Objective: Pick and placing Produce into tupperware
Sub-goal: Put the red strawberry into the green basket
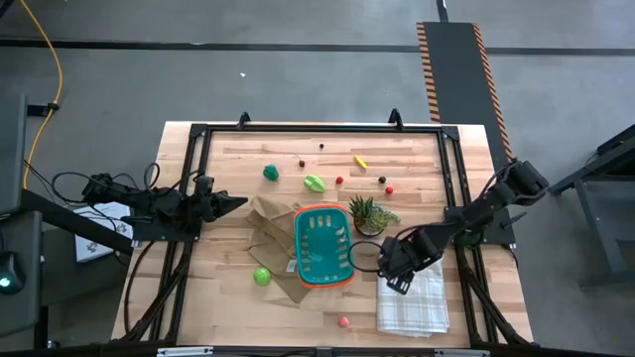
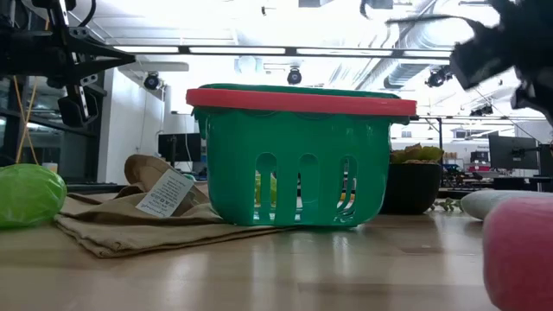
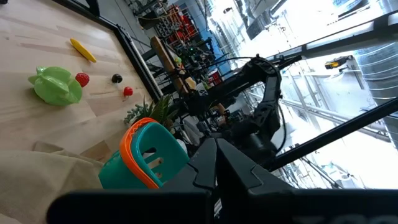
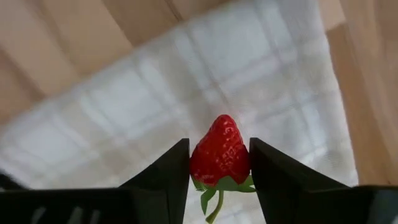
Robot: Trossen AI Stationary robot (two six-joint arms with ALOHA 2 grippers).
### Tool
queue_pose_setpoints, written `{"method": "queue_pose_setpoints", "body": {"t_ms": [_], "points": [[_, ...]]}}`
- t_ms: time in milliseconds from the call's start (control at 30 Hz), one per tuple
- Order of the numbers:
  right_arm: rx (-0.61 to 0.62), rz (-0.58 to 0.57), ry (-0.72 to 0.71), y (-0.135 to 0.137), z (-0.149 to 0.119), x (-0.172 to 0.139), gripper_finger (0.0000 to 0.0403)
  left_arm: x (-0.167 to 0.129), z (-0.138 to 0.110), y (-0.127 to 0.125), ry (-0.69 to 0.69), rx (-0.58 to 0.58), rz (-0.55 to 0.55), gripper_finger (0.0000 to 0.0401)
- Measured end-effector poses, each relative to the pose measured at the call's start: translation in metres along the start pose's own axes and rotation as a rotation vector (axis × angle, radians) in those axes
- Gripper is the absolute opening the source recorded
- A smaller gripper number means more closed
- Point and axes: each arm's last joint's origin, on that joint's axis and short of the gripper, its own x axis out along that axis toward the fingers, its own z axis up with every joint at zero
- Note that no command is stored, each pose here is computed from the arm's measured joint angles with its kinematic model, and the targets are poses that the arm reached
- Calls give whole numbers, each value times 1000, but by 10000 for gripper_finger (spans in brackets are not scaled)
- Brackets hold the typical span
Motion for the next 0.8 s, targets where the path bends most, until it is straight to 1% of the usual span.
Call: {"method": "queue_pose_setpoints", "body": {"t_ms": [200, 300, 567, 700, 800], "points": [[0, 25, -110, -2, -2, -34, 138, 0, 0, 0, 0, 0, 0, 1], [21, 58, -169, -6, -5, -52, 138, 0, 0, 0, 0, 0, 0, 1], [52, 221, -324, -24, -18, -95, 138, 0, 0, 0, 0, 1, 0, 1], [54, 321, -444, -35, -25, -118, 138, 0, 0, 0, 0, 4, 0, 1], [50, 419, -570, -42, -29, -137, 138, 0, 0, 0, 0, 9, 0, 1]]}}
